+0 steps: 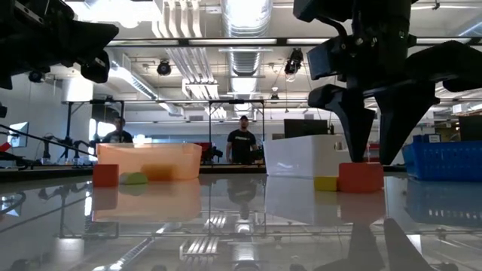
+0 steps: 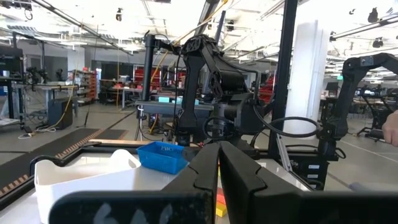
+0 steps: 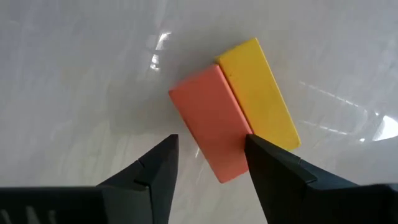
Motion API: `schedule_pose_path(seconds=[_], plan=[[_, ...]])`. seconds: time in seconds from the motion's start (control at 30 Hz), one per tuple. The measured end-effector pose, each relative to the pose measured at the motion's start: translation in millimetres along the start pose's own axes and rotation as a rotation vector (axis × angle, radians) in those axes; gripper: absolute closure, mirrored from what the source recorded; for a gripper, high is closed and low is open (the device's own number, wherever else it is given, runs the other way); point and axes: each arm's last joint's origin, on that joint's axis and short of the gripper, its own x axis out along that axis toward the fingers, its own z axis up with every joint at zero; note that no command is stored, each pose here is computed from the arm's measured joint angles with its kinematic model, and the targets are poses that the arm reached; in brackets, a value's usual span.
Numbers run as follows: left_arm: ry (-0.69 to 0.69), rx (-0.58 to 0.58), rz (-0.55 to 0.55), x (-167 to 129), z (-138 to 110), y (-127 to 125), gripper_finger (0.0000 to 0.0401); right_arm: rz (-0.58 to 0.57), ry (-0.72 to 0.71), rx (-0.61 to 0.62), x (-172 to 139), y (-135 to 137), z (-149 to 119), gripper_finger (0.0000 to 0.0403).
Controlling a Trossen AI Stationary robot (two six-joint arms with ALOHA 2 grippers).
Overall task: Sort & place blocks by color
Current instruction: Put the orange block into the white bin
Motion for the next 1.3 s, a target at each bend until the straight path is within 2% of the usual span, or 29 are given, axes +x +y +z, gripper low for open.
schedule_pose_path(seconds=[0.27, 0.53, 0.67, 1.0, 1.17, 1.3], plan=[[0.000, 0.000, 0.000, 0.0, 0.0, 0.0, 0.0401, 0.022, -0.002, 0.019, -0.7, 0.7, -0.1, 0.0286], [-0.002, 0.001, 0.000, 0.0, 0.1, 0.0, 0.0401, 0.041, -0.009, 0.015, -3.5, 1.4, -0.8, 0.0387], [-0.016, 0.004, 0.009, 0.0, 1.4, 0.1, 0.0401, 0.034, -0.023, 0.016, -13.1, 1.5, -3.9, 0.0394], [-0.048, 0.006, 0.101, -0.2, 3.9, 2.6, 0.0401, 0.013, -0.168, 0.065, -58.9, 2.1, -14.5, 0.0395], [-0.082, 0.011, 0.098, -0.5, 7.3, 2.2, 0.0401, 0.012, -0.200, 0.061, -57.2, 4.0, -20.8, 0.0386], [-0.087, 0.011, 0.097, -0.5, 7.8, 2.1, 0.0401, 0.014, -0.186, 0.051, -46.9, 4.5, -24.1, 0.0347]])
